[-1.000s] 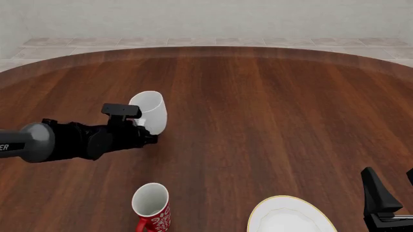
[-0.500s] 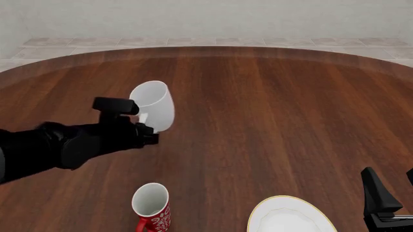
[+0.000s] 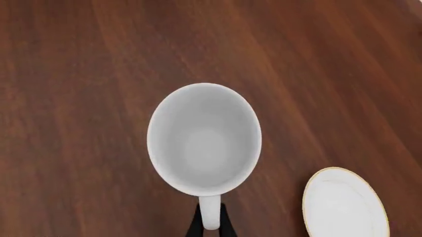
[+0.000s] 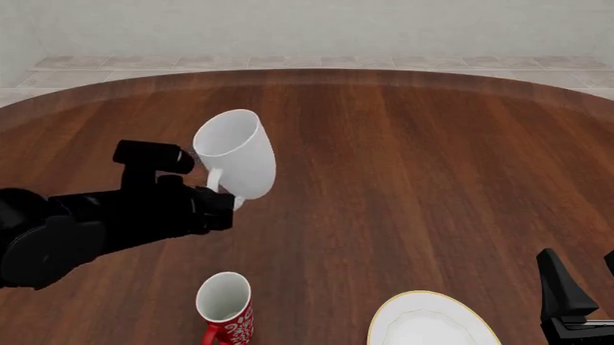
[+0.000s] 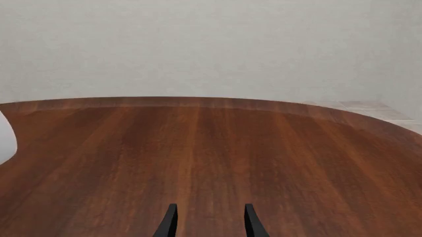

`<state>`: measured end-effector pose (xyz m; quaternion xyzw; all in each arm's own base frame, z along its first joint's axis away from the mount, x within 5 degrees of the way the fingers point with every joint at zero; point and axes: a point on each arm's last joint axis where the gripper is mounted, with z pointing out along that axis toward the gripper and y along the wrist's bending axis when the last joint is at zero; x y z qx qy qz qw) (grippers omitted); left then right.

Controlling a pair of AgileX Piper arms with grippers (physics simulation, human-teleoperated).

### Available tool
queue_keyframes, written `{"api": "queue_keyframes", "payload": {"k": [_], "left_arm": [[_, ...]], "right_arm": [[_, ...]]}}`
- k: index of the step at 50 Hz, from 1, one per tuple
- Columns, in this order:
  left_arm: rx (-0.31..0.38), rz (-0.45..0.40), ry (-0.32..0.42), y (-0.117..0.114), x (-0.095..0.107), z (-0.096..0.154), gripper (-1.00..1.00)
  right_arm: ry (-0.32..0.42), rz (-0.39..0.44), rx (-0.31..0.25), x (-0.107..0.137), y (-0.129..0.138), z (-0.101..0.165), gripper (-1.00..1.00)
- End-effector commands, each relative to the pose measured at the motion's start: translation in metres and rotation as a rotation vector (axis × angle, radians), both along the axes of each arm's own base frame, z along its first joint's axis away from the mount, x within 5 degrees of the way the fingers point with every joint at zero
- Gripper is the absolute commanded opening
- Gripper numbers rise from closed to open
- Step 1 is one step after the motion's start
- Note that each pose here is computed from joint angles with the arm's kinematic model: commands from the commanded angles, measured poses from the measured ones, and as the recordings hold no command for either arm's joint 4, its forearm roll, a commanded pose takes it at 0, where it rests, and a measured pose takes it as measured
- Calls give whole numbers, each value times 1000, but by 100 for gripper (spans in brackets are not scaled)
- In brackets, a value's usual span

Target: Put the white mug on the plate.

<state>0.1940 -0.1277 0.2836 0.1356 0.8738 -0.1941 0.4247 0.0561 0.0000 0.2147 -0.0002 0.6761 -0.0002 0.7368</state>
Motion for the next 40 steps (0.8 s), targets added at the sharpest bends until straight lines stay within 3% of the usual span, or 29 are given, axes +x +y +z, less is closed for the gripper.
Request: {"api": "queue_keyframes", "payload": {"k": [1, 12, 24, 40], "left_arm": [[-23, -53, -2, -1, -23, 13, -100], [-55, -111, 1, -8, -41, 25, -100], [-64, -178, 26, -20, -52, 19, -100], [-43, -318, 3, -40, -67, 26, -100]], "right_arm": [[0, 0, 0, 0, 0, 0, 100], [0, 0, 0, 0, 0, 0, 100], [0, 0, 0, 0, 0, 0, 100], [0, 0, 0, 0, 0, 0, 100]]}}
